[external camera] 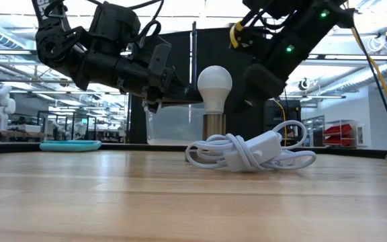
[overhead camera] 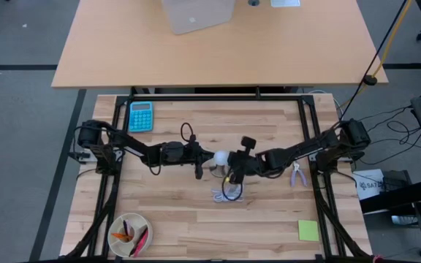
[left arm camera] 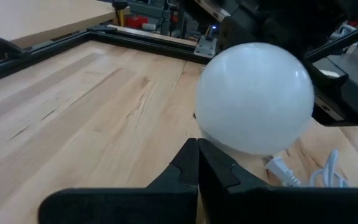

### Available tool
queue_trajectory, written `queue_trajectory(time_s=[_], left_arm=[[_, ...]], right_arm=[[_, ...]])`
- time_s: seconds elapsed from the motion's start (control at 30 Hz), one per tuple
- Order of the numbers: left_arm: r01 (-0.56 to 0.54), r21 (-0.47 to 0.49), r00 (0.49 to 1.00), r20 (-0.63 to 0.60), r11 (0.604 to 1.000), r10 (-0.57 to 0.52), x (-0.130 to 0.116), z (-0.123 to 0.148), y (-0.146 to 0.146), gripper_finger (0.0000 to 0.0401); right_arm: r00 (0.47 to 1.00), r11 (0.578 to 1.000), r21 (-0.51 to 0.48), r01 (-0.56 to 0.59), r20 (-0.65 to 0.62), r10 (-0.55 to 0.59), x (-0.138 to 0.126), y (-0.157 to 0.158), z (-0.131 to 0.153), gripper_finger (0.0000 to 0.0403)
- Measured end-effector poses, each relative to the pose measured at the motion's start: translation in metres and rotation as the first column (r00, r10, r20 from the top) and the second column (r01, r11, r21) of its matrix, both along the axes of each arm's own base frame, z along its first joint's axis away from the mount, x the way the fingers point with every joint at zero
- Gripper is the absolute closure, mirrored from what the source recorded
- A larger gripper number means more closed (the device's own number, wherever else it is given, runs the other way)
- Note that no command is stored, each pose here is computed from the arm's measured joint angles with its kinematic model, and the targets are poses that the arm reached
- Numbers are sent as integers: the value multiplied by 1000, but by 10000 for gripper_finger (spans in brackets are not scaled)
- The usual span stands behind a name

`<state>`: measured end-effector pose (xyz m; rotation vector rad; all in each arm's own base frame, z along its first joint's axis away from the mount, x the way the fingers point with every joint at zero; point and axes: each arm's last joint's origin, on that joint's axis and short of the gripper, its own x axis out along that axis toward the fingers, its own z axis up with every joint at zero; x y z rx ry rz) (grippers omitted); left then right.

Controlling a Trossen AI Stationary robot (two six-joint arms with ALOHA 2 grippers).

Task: Screw lightbulb
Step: Insert the light bulb into the lamp

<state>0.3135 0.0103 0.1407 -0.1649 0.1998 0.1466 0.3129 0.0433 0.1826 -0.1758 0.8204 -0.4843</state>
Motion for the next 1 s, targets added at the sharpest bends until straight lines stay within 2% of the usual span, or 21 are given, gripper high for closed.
queue_trajectory(time_s=[0.3,0.53,0.77,1.0], left_arm=[[1,1,1000,-15,1000,-1,0,-1,0,401],[3,12,1000,-29,1000,-3,-1,-2,0,401],[7,26,999,-39,1000,-6,-1,-3,0,401],[-19,66,996,-89,998,25,-11,16,-5,401]], right_arm=[[999,999,-33,31,30,-30,-5,16,0,403],[997,998,-29,64,42,-63,-16,23,-14,403],[988,999,-26,31,150,-27,-22,29,-28,403],[985,996,-66,51,170,-39,-25,24,-33,403]])
